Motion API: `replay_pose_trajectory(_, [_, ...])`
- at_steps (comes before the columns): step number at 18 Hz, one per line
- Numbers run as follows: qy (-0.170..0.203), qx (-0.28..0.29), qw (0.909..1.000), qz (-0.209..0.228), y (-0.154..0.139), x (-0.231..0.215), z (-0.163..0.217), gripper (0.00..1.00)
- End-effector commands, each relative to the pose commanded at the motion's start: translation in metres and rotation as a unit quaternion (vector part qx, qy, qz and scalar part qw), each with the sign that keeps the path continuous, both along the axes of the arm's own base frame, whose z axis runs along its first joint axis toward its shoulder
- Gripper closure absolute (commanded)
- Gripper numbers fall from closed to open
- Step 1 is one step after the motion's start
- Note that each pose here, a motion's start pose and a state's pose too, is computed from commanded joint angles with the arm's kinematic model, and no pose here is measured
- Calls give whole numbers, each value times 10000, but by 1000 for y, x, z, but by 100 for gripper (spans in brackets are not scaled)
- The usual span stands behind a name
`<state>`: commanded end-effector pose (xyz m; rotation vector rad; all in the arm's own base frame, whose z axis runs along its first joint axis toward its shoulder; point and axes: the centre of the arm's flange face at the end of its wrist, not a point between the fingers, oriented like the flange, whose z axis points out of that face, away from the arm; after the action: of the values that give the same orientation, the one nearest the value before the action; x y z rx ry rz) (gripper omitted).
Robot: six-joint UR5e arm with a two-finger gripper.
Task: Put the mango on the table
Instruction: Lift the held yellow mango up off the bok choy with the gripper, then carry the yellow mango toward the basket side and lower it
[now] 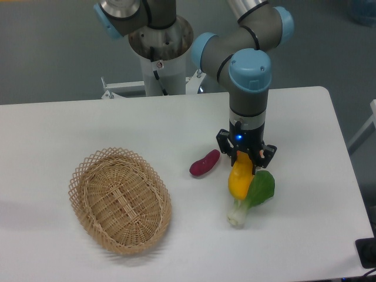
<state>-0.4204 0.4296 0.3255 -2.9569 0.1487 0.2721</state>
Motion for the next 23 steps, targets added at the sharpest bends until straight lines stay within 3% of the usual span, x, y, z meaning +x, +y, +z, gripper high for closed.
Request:
replay_pose_trajectory(10, [74,53,10000,15,6,-7,7,43])
replay_pose_trajectory(12, [5,248,9984,507,20,-15,11,43])
replay_pose_trajectory(15, [-7,413,9969,662,42,-22,6,43])
replay_pose_trajectory(18, [-238,837,9860,1422,73,-31,3,43])
replay_pose_trajectory(21, [-372,1035,9792,1706,112,-24,-19,43])
replay_pose_trajectory(23, [-393,1163,9733,1941,121,-26,-26,43])
